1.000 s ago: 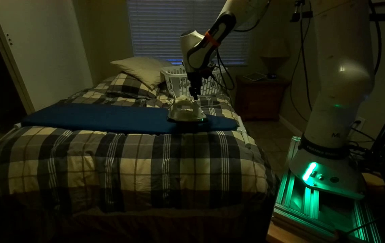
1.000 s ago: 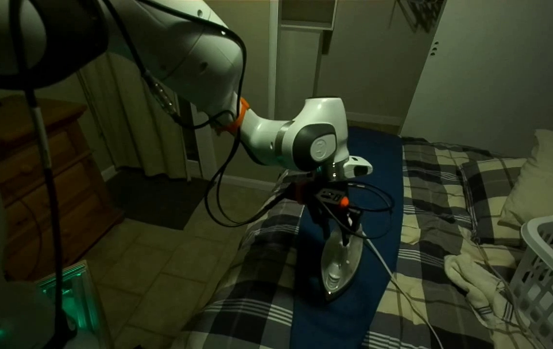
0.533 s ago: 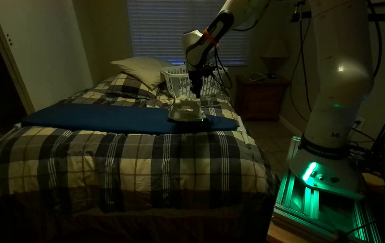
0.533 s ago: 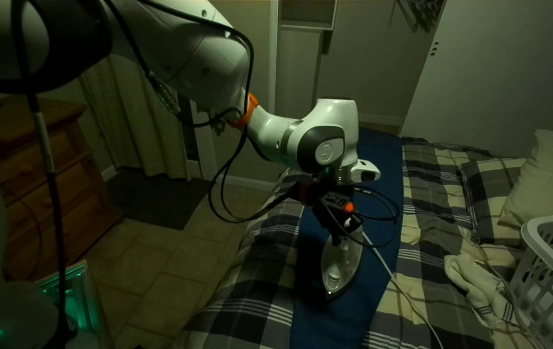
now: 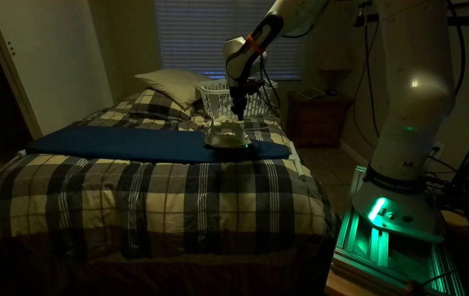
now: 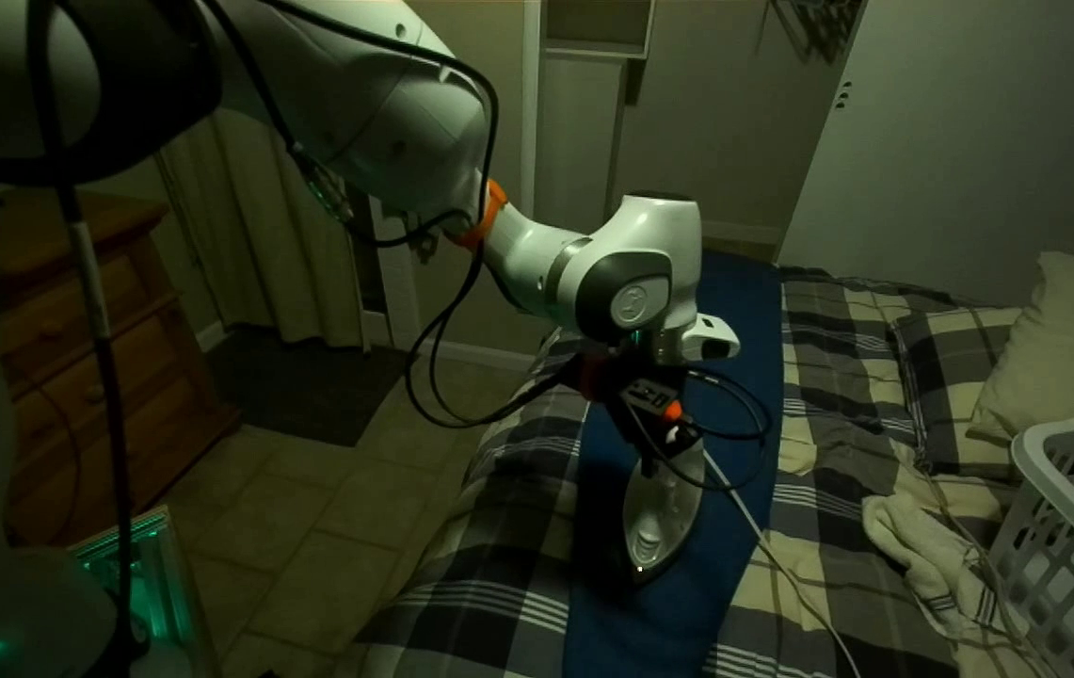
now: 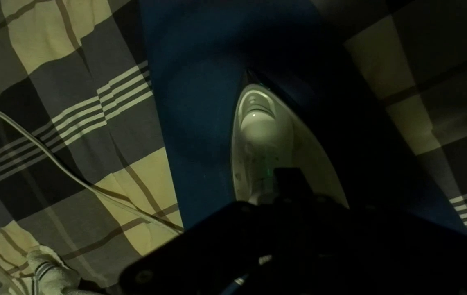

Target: Press the pressing iron power button

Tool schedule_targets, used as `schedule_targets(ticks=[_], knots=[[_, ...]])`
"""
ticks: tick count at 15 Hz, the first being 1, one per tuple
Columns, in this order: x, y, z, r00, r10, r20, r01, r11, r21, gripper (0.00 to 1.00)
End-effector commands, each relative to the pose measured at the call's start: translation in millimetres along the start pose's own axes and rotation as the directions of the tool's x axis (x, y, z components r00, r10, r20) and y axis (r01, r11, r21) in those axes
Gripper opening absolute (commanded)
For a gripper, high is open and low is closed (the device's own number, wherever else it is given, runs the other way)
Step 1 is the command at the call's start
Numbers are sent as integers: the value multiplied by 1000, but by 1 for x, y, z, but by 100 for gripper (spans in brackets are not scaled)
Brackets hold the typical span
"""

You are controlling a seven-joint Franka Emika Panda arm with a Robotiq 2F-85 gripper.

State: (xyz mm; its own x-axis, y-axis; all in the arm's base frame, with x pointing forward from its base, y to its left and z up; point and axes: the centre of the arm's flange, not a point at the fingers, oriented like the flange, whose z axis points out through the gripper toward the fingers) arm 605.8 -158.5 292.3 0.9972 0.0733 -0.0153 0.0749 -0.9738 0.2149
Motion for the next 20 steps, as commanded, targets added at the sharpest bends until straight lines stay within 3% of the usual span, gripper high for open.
schedule_targets(ticks=[1, 20], knots=[[10, 3, 10, 1000, 1, -10, -1, 1000, 24, 0], [15, 6, 18, 998, 8, -59, -6, 999, 34, 0]])
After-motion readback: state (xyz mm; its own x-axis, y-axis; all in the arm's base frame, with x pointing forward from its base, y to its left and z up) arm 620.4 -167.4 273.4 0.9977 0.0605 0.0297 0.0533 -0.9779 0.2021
